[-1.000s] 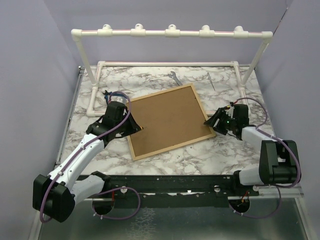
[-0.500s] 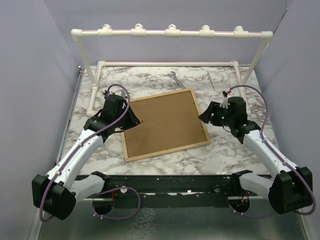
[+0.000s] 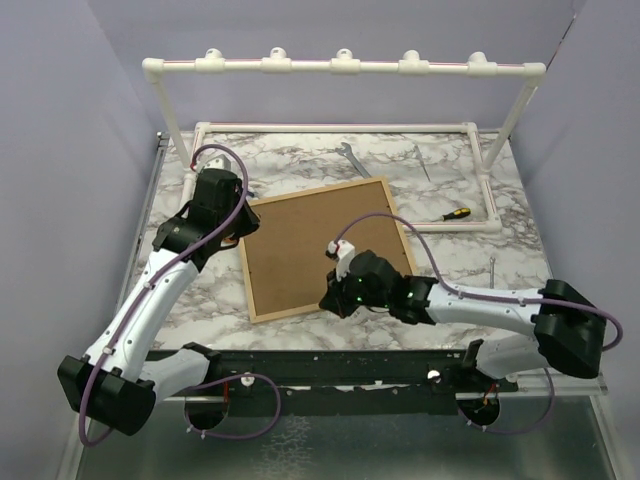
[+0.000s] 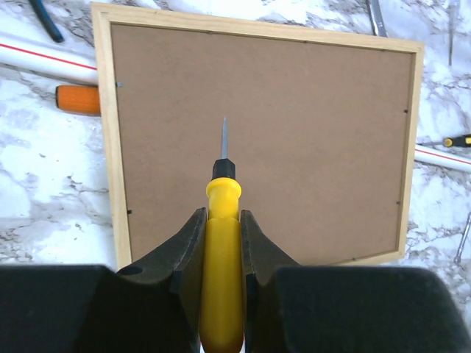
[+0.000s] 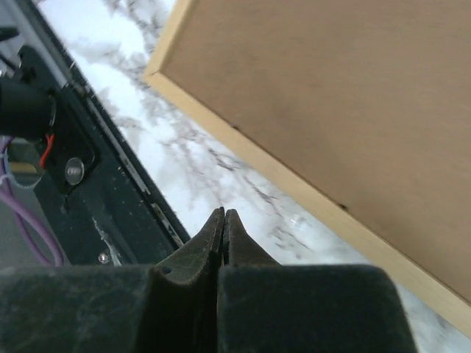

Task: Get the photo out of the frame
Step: Adjust the photo frame at the center of the board.

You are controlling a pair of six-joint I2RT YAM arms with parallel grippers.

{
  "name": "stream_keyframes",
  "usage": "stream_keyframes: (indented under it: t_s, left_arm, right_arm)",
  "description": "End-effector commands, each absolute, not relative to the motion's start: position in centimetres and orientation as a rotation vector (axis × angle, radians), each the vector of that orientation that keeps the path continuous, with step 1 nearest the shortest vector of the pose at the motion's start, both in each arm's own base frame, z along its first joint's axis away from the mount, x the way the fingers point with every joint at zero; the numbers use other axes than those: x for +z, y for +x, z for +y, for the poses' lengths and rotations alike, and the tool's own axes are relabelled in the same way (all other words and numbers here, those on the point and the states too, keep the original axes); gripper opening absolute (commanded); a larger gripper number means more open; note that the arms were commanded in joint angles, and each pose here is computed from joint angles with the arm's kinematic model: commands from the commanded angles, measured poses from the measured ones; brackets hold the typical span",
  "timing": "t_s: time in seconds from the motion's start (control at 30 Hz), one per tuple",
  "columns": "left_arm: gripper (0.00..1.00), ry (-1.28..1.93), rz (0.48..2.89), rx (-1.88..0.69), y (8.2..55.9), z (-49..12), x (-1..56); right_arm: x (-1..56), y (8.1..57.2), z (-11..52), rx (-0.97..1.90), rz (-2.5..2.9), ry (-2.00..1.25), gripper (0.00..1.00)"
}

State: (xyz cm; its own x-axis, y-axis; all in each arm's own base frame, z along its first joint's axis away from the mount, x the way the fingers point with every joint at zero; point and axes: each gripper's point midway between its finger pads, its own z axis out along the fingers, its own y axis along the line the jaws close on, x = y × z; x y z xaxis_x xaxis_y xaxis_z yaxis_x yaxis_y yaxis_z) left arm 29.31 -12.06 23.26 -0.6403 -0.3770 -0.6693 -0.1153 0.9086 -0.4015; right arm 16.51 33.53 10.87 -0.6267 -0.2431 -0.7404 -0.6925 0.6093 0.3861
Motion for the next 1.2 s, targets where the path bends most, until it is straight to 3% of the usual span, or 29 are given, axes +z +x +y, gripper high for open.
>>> stream_keyframes:
  t_s: [0.0,0.33,0.8,1.17]
  left_arm:
    - [0.00,-0.368,2.249,-0.303,29.1,-10.0,23.3]
    - [0.00,-0.317,2.257,-0.350,28.4,-10.4,22.6]
    - [0.00,-0.282,2.274,-0.344,27.8,-10.2,21.8]
    - [0.00,-0.292,2.275,-0.344,28.0,-10.1,22.3]
  right_arm:
    - [10.1,15.0,37.2,0.905,2.054,-0.846,0.00]
    - [4.5,12.6,40.9,0.806,2.105,-0.948,0.00]
    - [2.1,17.4,42.5,0.610,2.121,-0.783,0.00]
    - [4.5,20.8,46.5,0.771,2.069,-0.788,0.00]
